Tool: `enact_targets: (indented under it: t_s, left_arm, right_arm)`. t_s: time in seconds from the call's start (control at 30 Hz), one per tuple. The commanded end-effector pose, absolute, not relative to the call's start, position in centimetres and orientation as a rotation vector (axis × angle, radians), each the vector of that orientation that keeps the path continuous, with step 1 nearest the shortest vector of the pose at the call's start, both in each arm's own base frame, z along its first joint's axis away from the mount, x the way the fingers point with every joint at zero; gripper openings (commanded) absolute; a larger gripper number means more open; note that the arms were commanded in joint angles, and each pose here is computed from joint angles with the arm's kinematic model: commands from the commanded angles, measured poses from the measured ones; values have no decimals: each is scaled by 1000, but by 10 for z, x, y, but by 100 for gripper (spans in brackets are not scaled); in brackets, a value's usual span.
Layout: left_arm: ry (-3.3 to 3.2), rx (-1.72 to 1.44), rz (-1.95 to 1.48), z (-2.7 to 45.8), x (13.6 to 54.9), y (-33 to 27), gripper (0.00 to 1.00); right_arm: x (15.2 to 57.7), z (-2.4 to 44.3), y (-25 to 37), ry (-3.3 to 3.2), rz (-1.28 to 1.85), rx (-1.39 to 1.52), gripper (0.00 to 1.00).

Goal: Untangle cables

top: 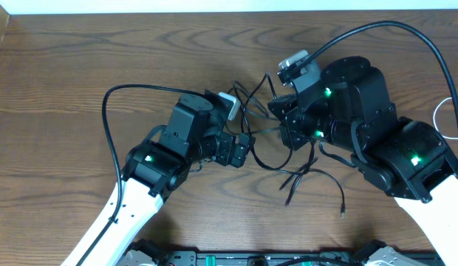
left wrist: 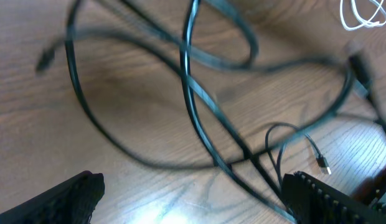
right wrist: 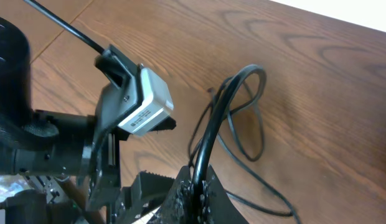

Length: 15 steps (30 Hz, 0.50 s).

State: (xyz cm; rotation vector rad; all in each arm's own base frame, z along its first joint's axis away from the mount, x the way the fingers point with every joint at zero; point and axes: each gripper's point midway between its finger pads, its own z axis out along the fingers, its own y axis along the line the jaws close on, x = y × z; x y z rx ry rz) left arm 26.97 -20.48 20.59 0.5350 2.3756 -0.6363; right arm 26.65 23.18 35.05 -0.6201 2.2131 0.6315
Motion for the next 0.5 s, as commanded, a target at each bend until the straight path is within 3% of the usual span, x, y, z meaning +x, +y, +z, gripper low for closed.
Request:
enact_targets:
  t_s: [0.0, 0.47]
  left_arm:
    - [2312, 552, -653, 223, 270, -206, 96]
    - [2284, 532, -620, 227, 278, -204, 96]
  right_arm:
    - [255, 360, 235, 2176, 672, -668, 1]
    - [211, 411, 224, 1995, 772, -704, 1]
